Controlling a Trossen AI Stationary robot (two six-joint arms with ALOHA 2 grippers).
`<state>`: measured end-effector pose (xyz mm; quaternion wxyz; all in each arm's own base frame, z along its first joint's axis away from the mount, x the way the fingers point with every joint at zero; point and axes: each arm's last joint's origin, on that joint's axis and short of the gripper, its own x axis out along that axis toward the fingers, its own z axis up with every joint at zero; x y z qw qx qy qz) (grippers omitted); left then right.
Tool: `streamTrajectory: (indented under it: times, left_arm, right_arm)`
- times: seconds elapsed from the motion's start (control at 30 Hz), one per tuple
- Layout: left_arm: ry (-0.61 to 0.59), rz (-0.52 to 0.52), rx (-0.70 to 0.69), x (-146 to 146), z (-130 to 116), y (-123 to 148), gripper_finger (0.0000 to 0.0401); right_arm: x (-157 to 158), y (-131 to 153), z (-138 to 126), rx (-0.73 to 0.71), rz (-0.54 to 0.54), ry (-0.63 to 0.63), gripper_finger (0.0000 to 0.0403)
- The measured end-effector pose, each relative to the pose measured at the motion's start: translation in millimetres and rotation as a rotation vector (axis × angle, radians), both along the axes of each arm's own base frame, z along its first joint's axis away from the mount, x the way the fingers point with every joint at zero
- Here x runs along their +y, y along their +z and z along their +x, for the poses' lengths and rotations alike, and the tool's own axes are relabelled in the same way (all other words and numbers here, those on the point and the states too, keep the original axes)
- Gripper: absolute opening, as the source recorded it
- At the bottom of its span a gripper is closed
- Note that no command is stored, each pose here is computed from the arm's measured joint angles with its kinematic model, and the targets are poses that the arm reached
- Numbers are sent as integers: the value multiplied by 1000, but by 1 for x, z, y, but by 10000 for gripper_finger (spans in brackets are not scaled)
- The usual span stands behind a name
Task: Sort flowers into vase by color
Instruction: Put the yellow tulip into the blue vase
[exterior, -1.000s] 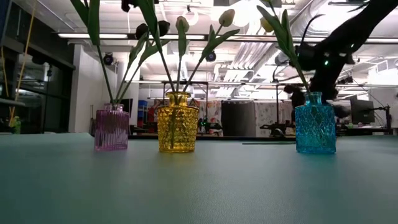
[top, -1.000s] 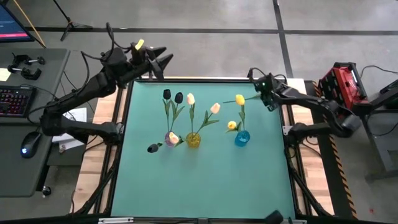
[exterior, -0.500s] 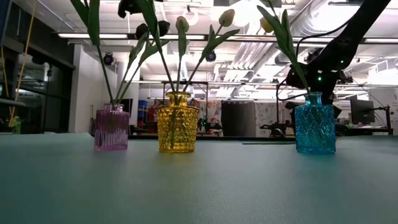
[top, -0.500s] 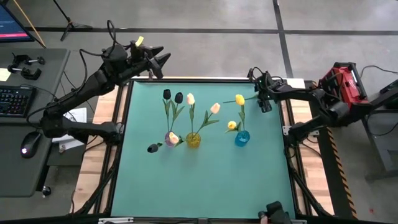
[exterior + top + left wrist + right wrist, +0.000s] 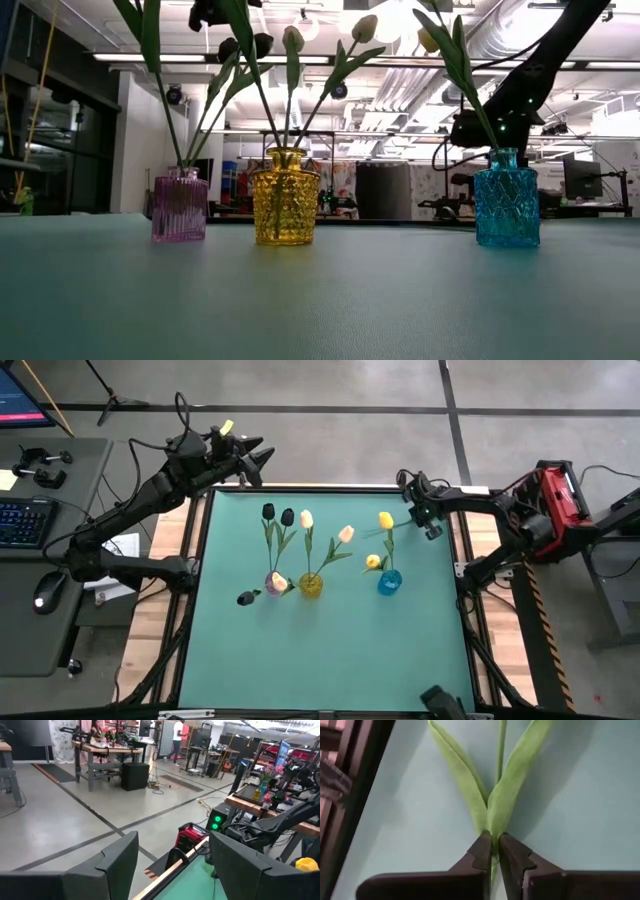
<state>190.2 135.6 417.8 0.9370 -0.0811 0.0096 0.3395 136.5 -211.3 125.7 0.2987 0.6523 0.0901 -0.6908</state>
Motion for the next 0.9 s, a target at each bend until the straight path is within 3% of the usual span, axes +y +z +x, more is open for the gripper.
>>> streamTrajectory:
  times: [0.17,0.3,0.43,0.57,0.73,0.8,0.9]
  left_arm:
    - [0,-9,-8,0,0,0,231]
    - [0,-20,-17,0,0,0,231]
    - [3,-46,-39,0,0,0,231]
    - [-6,-91,-86,-1,0,1,231]
    - [-119,-141,-186,-4,3,6,231]
    - [-172,-157,-224,-9,6,9,231]
    - [-231,-156,-264,-19,12,13,231]
  right_arm:
    - [4,19,-1,50,-116,161,4]
    - [6,63,-1,22,-368,282,2]
    - [19,112,-7,5,-661,496,1]
    - [49,157,-19,24,-935,779,1]
    - [99,196,-43,59,-1247,1022,0]
    - [118,203,-52,38,-1340,1126,0]
    - [142,206,-64,-35,-1395,1215,0]
